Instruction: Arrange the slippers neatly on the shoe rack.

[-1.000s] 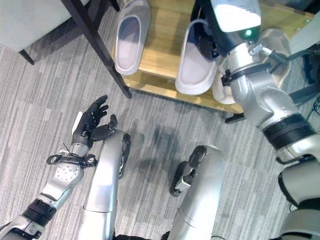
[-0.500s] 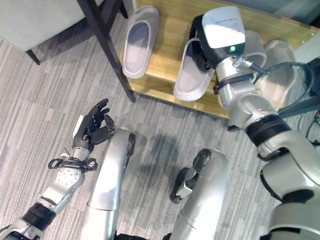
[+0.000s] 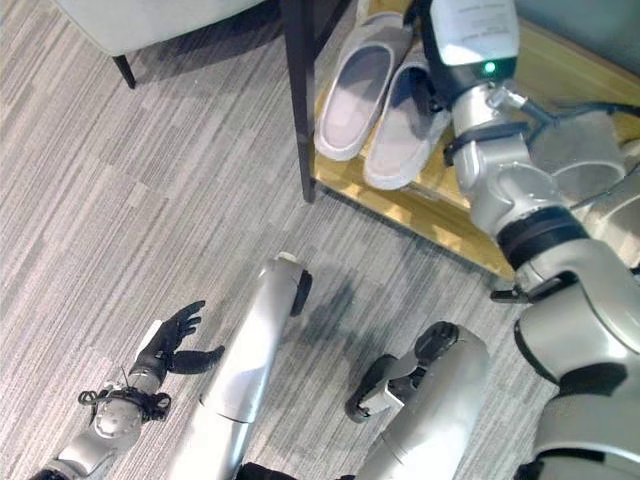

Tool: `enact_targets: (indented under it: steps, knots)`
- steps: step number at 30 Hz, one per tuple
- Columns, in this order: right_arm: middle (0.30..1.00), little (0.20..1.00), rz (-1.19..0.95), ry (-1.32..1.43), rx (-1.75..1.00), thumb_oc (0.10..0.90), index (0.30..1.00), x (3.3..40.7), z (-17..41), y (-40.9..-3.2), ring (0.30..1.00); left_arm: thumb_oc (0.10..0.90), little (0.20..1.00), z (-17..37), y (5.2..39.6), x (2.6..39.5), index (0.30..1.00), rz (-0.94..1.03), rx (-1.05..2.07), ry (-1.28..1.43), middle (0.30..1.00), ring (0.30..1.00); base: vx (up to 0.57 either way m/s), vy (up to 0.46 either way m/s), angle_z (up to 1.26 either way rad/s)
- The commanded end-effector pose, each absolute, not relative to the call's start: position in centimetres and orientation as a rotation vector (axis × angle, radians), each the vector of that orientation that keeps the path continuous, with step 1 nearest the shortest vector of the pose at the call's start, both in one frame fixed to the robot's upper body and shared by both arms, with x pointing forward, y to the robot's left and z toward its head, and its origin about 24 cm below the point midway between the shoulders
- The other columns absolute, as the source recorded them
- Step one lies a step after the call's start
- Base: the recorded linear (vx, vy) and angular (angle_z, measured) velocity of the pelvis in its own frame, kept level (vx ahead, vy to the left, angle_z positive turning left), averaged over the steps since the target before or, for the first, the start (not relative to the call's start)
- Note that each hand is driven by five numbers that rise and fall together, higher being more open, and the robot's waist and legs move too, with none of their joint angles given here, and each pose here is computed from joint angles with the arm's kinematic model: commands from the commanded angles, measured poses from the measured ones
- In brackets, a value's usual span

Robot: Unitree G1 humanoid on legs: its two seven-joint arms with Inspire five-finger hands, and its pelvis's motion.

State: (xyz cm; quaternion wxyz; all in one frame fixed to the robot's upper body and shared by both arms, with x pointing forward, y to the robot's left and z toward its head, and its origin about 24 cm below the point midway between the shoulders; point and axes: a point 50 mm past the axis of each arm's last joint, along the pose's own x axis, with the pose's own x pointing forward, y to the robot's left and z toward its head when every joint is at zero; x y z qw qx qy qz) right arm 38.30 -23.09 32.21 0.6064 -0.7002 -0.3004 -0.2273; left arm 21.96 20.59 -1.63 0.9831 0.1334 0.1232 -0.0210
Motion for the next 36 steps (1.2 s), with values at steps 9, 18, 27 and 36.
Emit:
enact_targets:
  steps: [9,18,27,36]
  knots:
    - [0.9,0.9,-0.602,-0.933,-1.555,0.8,0.9,35.6,39.3,-21.3,0.9,0.8,0.9,0.9,19.5,22.7,0.9,-0.064,0.201,0.109,0.9,0.9,0.0,0.005,-0.03]
    - [0.9,0.9,-0.482,-0.984,-1.35,0.8,0.9,34.7,38.9,-20.1,0.9,0.8,0.9,0.5,20.3,22.5,0.9,-0.039,0.205,0.139,0.9,0.9,-0.02,-0.005,-0.06]
    - [0.9,0.9,-0.273,-1.067,-0.997,0.8,0.9,33.4,37.0,-17.4,0.9,0.8,0.9,0.2,20.8,22.2,0.9,-0.018,0.201,0.161,0.9,0.9,-0.03,0.009,-0.06]
    - [0.9,0.9,-0.21,-1.045,-0.604,0.8,0.9,31.9,33.5,-17.8,0.9,0.8,0.9,0.5,20.8,22.8,0.9,0.038,0.185,0.14,0.9,0.9,-0.02,0.01,-0.09]
